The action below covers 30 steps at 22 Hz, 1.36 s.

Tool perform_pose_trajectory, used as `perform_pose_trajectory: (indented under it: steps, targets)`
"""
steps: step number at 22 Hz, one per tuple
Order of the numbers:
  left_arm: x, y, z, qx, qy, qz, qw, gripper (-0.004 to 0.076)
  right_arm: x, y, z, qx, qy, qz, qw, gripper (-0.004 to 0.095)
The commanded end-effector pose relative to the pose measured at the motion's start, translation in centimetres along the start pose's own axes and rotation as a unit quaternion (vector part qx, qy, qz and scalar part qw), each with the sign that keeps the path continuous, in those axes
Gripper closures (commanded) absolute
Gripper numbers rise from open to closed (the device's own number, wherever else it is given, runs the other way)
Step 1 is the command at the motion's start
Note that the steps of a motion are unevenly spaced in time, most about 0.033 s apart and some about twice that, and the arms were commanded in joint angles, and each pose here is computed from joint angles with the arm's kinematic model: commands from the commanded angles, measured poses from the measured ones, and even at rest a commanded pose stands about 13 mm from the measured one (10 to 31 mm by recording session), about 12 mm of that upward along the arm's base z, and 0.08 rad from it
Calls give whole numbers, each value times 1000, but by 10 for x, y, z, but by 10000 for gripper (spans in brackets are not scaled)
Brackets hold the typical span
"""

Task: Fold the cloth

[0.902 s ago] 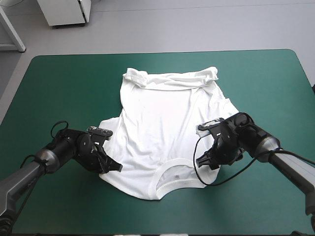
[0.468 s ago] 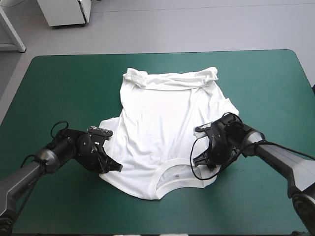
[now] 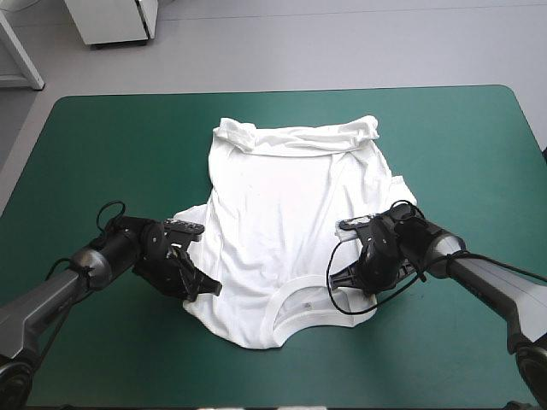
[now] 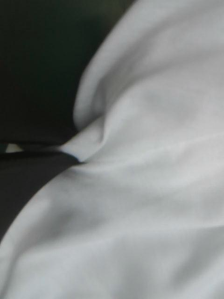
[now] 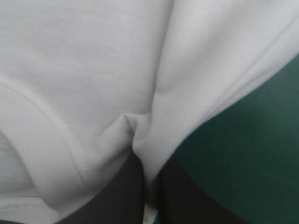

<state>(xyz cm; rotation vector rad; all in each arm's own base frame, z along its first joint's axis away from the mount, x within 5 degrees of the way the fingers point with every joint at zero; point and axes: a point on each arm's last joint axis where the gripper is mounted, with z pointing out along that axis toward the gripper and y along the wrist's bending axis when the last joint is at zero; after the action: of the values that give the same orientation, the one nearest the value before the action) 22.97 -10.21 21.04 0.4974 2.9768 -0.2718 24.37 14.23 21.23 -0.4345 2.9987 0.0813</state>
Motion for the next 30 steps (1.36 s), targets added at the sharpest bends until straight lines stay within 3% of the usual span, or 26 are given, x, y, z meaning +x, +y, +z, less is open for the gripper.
perform_pose_trajectory:
  steps: [1,4,6,8,12,14,15,16,17,18,22,26,28,29,30]
  targets:
    - [-20,-17,-31,42,-45,0,998,733,-1,-7,-25,29,-38,-13,999,927]
    - [-40,-23,-72,36,-105,23,994,733,-4,-10,-64,39,-98,-6,994,927]
    - [-55,-26,-112,16,-151,43,988,733,-5,-15,-115,52,-175,-6,983,927]
    - [-64,-31,-153,5,-198,62,978,733,-1,-19,-165,52,-251,-1,967,927]
    - [-68,-45,-244,3,-318,88,944,733,10,-24,-262,36,-403,13,914,927]
    - [-57,-53,-303,-6,-407,123,905,733,21,-27,-321,28,-498,6,867,927]
    - [-51,-56,-320,-6,-435,130,891,733,24,-27,-333,28,-520,-2,854,927]
    - [-41,-59,-347,-7,-480,135,867,733,32,-30,-360,28,-572,-5,820,927]
    - [-32,-62,-368,-11,-516,142,844,733,38,-32,-377,33,-603,-6,797,927]
    - [-21,-64,-387,-16,-554,151,819,733,48,-34,-398,35,-640,-11,767,927]
    - [22,-70,-452,-30,-699,166,695,733,83,-40,-454,49,-728,-37,682,926]
    - [42,-73,-476,-34,-758,172,628,733,105,-43,-480,46,-773,-45,631,927]
    - [53,-78,-485,-17,-780,187,596,733,122,-42,-494,27,-803,-60,593,926]
    - [60,-82,-491,-3,-794,202,573,733,132,-40,-502,16,-822,-73,565,926]
    - [64,-85,-493,10,-801,212,560,733,136,-39,-506,9,-830,-78,552,926]
